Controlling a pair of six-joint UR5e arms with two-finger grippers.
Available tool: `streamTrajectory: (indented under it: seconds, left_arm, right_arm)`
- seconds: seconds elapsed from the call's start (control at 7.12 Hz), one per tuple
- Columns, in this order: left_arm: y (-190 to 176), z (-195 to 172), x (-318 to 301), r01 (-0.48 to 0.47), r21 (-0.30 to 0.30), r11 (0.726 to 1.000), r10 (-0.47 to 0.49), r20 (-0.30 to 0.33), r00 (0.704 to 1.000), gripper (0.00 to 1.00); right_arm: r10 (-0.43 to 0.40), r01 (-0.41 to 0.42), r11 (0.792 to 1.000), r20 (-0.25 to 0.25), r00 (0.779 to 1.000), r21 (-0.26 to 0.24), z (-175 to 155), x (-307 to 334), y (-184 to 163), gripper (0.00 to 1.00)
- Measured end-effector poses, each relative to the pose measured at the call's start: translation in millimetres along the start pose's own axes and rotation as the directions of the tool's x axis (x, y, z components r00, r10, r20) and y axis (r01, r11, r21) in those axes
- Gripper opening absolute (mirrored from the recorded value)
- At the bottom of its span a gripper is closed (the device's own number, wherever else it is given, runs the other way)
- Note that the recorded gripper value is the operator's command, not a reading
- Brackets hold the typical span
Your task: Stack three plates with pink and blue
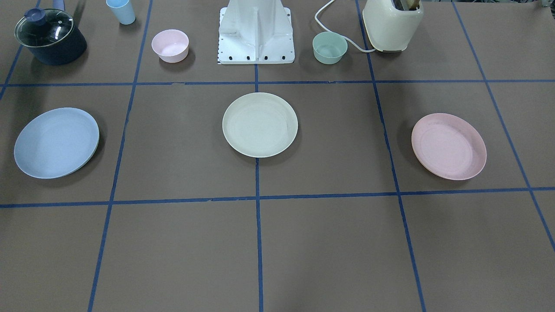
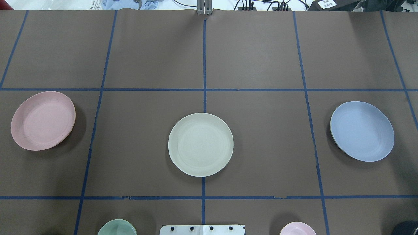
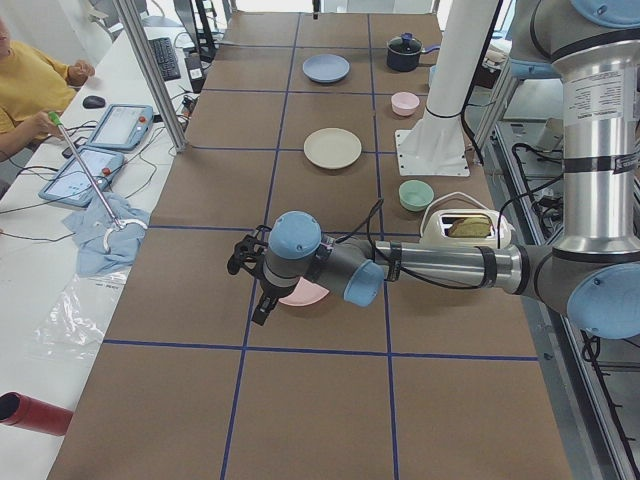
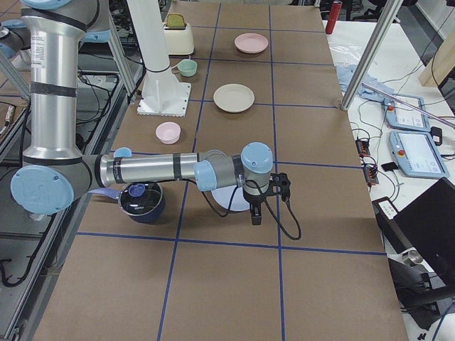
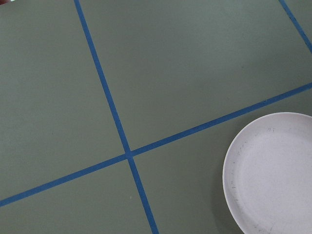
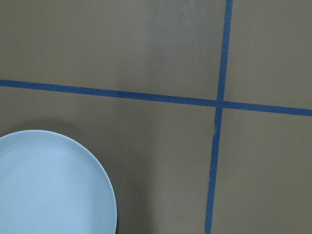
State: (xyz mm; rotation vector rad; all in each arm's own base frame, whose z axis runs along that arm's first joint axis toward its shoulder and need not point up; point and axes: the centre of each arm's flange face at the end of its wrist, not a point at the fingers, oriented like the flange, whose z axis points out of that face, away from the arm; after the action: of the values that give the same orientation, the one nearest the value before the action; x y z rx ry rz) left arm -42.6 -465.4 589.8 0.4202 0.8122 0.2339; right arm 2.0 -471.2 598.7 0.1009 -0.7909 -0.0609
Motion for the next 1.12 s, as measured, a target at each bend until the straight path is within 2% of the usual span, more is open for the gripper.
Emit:
streamTrajectory:
  seconds: [1.12]
  left_arm:
    - [8, 5, -1, 0.009, -0.011, 1.000, -0.009, -0.003, 1.000, 1.00]
  right_arm:
    - [-0.009, 0.009, 1.000, 0.002, 1.000, 0.010, -3, -5, -7, 1.00]
